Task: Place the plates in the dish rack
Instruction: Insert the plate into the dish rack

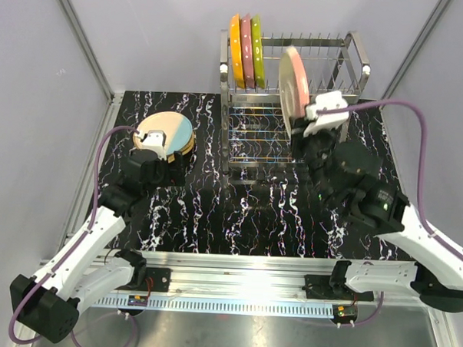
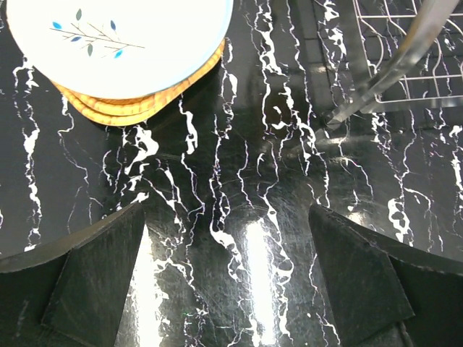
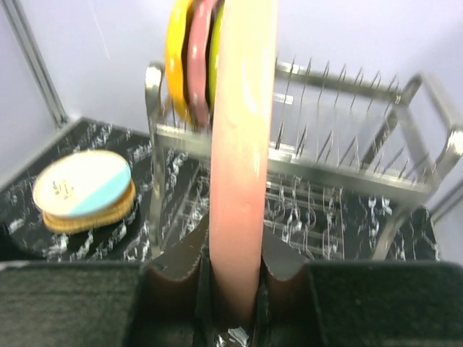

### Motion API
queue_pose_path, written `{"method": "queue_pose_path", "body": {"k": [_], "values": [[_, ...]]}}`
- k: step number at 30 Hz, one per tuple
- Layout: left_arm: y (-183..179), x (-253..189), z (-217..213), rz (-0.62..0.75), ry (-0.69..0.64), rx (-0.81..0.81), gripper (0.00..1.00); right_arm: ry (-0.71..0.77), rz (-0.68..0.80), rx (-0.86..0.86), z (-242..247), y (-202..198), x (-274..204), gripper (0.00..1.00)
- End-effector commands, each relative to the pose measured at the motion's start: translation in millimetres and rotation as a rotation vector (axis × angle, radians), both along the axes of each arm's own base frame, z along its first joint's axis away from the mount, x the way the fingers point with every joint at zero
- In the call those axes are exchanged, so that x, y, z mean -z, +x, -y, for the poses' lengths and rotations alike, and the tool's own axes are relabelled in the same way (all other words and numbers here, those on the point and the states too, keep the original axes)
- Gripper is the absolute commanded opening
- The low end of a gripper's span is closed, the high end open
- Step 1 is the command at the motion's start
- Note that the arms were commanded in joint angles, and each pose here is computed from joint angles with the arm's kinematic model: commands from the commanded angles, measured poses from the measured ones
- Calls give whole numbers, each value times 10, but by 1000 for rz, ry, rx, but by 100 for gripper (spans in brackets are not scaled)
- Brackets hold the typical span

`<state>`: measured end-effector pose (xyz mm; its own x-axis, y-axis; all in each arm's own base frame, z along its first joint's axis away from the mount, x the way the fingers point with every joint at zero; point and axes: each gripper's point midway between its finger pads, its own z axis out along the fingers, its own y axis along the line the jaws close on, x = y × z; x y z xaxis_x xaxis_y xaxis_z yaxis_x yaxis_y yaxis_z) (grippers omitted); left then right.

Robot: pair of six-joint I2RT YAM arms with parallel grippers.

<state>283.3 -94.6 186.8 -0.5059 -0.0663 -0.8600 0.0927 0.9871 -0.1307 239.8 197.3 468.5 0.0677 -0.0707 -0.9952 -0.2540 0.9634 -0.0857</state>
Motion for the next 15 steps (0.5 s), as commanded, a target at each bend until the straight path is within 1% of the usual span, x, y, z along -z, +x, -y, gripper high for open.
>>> {"method": "queue_pose_path", "body": {"k": [1,2,3,4,5,6,7,8,9,10,15], "values": [[144,-264,-6,95,-22,-27,99,126,154,-38,81,100,-833,0],[145,-263,9,98,-28,-21,99,150,176,-37,153,101,-1030,0],[150,-252,20,97,-30,-17,99,145,190,-29,196,192,-1108,0],[153,-244,19,96,-30,-19,99,120,176,-29,82,327,-1082,0],[153,-233,18,94,-26,-20,99,149,187,-23,170,345,-1253,0],[156,-204,-12,82,-14,-33,99,145,191,-56,107,396,-1299,0],[161,-206,-17,82,-10,-35,99,128,177,-28,97,605,-1257,0],[162,-180,-26,73,-2,-38,99,149,195,-29,149,614,-1400,0],[162,-177,-40,69,4,-44,99,146,199,-46,109,668,-1434,0],[162,-177,-39,69,3,-45,99,149,207,-23,139,819,-1498,0],[139,-152,-68,67,13,-51,99,172,194,-73,58,1181,-1557,0]]}}
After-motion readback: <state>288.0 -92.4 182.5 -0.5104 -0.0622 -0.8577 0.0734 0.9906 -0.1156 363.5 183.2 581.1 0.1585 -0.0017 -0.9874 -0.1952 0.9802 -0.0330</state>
